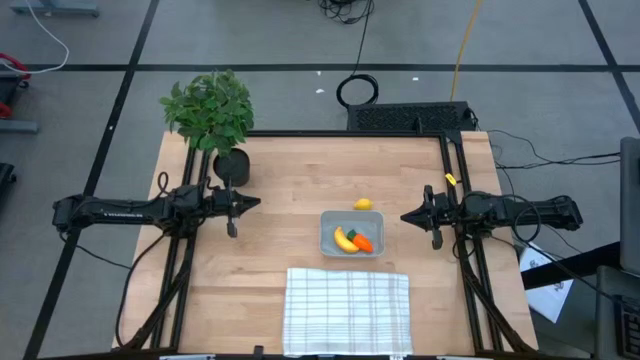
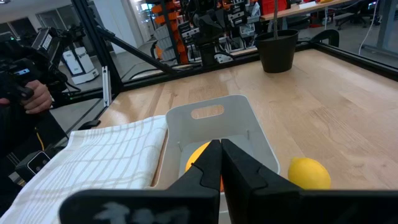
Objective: Pick and placing Produce into tupperware
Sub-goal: Put the yellow lemon into the gray bin
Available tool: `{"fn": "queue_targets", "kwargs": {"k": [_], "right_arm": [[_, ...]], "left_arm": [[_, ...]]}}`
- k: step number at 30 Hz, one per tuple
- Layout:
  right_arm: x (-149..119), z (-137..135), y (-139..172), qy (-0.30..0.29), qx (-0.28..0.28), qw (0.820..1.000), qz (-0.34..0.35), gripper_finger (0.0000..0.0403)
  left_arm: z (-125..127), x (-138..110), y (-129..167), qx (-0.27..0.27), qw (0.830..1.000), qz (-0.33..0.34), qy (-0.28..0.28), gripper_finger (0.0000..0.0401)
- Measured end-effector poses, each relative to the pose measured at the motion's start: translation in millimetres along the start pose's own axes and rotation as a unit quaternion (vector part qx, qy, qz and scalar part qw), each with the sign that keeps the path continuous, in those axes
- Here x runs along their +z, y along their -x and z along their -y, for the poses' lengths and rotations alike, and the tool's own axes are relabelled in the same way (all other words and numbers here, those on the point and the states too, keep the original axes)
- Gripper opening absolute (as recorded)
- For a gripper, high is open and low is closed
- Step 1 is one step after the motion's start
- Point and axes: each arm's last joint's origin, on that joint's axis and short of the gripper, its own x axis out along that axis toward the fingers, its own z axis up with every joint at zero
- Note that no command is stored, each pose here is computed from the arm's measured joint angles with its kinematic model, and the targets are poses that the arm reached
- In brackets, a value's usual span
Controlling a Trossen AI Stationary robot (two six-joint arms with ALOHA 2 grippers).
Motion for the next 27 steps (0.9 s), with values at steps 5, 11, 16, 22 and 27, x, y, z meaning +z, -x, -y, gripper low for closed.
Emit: {"fn": "queue_targets", "kwargs": {"k": [5, 11, 16, 22, 27], "right_arm": [[0.2, 0.0, 0.1, 0.000, 0.000, 1.000, 0.000, 0.0000], [0.2, 0.0, 0.0, 0.000, 0.000, 1.000, 0.000, 0.0000], [0.2, 0.0, 0.0, 0.000, 0.000, 1.000, 0.000, 0.0000], [0.2, 0.0, 0.0, 0.000, 0.000, 1.000, 0.000, 0.0000], [0.1, 0.0, 0.0, 0.000, 0.000, 1.000, 0.000, 0.0000]], "left_arm": [[0.0, -0.1, 0.0, 0.000, 1.000, 0.000, 0.006, 0.0026], [-1.9, 3.5, 0.1, 0.029, 0.999, 0.017, 0.033, 0.0026], [-2.6, 9.7, 0.0, 0.032, 0.998, 0.030, 0.035, 0.0026], [-3.6, 21.6, -0.1, 0.033, 0.998, 0.047, 0.037, 0.0026], [-4.2, 28.9, -0.1, 0.033, 0.997, 0.058, 0.038, 0.0026]]}}
